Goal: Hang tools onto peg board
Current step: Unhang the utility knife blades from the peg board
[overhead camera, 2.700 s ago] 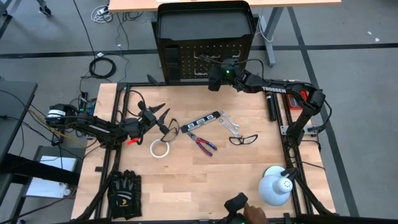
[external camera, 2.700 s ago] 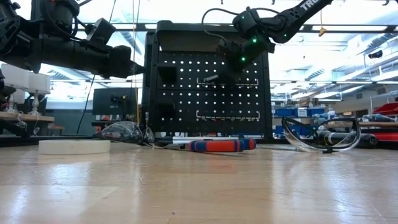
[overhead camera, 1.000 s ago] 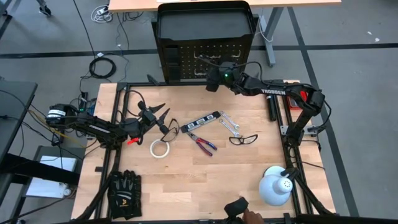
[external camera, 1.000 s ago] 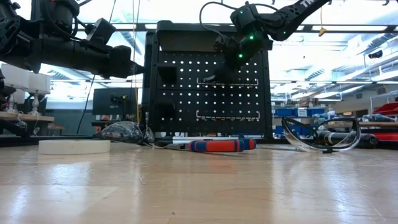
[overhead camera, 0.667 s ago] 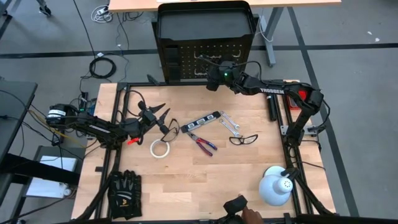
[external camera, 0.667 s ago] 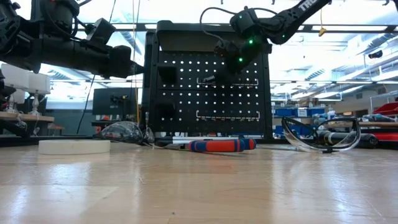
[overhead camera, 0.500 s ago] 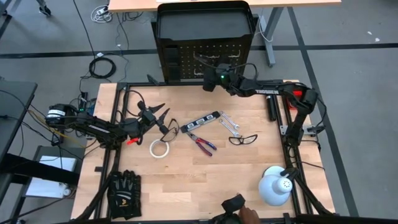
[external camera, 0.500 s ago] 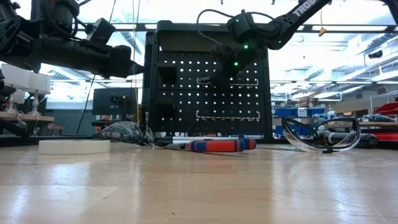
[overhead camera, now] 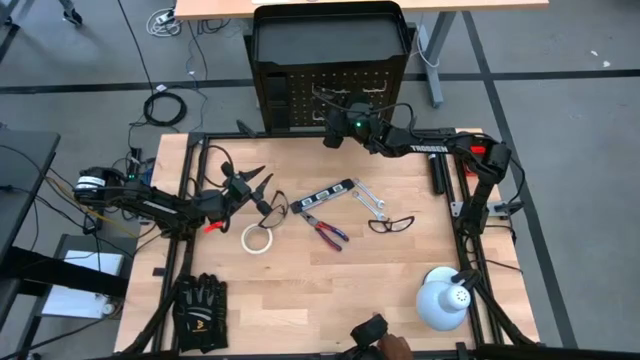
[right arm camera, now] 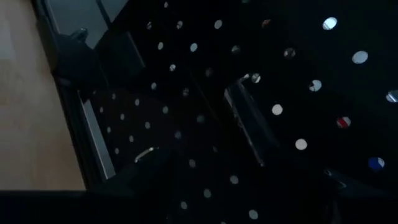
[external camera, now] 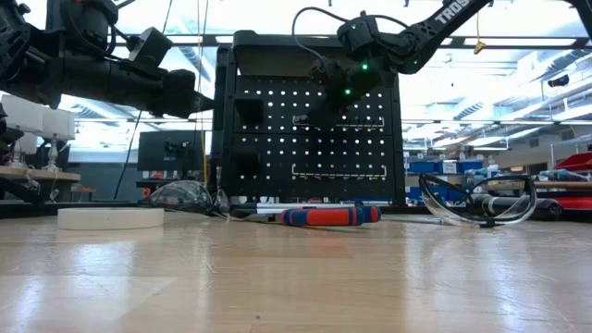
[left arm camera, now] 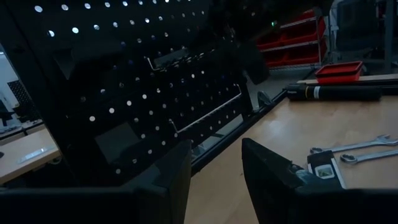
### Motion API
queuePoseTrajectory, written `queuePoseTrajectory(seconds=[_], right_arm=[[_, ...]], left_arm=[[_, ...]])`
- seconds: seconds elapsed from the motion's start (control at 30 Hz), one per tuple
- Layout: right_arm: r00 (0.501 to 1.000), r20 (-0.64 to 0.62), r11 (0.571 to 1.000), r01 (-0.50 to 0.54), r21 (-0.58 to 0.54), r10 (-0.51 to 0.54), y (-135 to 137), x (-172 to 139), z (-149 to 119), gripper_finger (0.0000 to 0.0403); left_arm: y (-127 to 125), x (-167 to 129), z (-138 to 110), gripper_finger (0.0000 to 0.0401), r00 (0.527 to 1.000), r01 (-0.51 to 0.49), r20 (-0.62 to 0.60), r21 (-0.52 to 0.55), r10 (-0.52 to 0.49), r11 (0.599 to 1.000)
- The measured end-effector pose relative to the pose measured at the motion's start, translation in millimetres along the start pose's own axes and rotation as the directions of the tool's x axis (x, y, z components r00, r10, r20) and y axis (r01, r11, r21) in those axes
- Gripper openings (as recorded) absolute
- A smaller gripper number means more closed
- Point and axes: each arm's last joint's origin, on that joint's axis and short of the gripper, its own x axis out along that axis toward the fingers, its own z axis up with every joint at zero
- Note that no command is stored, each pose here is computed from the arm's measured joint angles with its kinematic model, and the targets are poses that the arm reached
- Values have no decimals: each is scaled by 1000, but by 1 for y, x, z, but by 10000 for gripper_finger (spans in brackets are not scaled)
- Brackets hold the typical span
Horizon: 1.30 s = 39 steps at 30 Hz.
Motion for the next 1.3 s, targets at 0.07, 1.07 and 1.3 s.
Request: queuePoseTrajectory(seconds=[0.07,1.07,1.3], right_arm=[[1000,3,1000,0,1,0,0,0,0,245],[1000,11,1000,0,24,-1,-10,5,-6,241],[999,39,999,-29,25,28,-9,5,-5,240]], left_arm=[[0,0,0,144,1000,0,0,0,0,1000],[0,0,0,144,1000,-1,1,-2,1,1000],[0,0,0,144,1000,-1,1,-2,1,1000]])
